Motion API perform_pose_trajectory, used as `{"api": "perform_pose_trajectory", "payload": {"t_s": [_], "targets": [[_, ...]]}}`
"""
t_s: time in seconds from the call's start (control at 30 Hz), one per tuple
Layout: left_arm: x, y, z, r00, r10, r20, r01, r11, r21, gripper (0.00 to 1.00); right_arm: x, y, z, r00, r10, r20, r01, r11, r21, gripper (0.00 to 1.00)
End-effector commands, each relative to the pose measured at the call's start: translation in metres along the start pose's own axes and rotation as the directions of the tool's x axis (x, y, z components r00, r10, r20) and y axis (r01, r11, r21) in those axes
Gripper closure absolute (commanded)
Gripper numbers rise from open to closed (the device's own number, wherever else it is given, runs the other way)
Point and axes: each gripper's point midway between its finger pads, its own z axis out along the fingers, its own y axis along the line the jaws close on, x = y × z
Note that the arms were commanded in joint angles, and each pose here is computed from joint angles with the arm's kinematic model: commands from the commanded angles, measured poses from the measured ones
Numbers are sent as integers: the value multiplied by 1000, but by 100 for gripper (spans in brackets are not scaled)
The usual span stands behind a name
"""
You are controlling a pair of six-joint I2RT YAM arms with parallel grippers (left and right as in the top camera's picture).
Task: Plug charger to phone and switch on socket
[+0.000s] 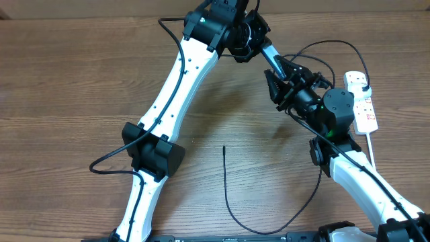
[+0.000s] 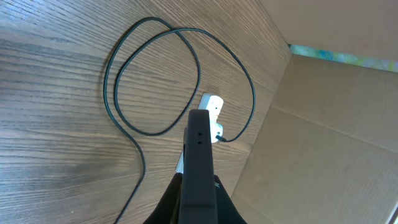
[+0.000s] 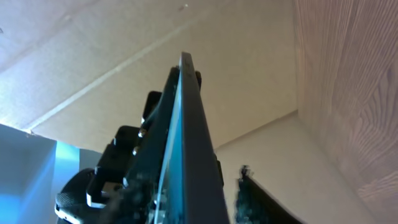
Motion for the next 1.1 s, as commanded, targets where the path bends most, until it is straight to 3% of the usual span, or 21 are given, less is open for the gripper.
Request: {"api": "perform_pose_trajectory", "payload": {"t_s": [0.0,0.2,0.43,0.67,0.93,1.07], "targets": [[0,-2,0,1000,-5,-3,5,1000,9,96,13,15,0,992,119,-41,-120,993,-25,46],[-6,0,-2,1000,30,1,-30,999,9,96,13,15,0,992,119,-40,-120,992,-25,17],[-27,14,-12,998,54,21,-54,998,-18,96,12,15,0,992,118,-38,-119,992,-27,0],[-53,27,-32,992,127,-9,-126,992,9,96,10,11,1,998,59,-26,-60,998,-12,0],[-81,33,-66,964,256,-64,-245,958,147,96,6,-9,0,994,-103,-30,105,992,71,0],[-88,35,-84,940,329,-85,-303,925,228,96,7,-13,0,967,-251,-50,254,964,80,0]]}}
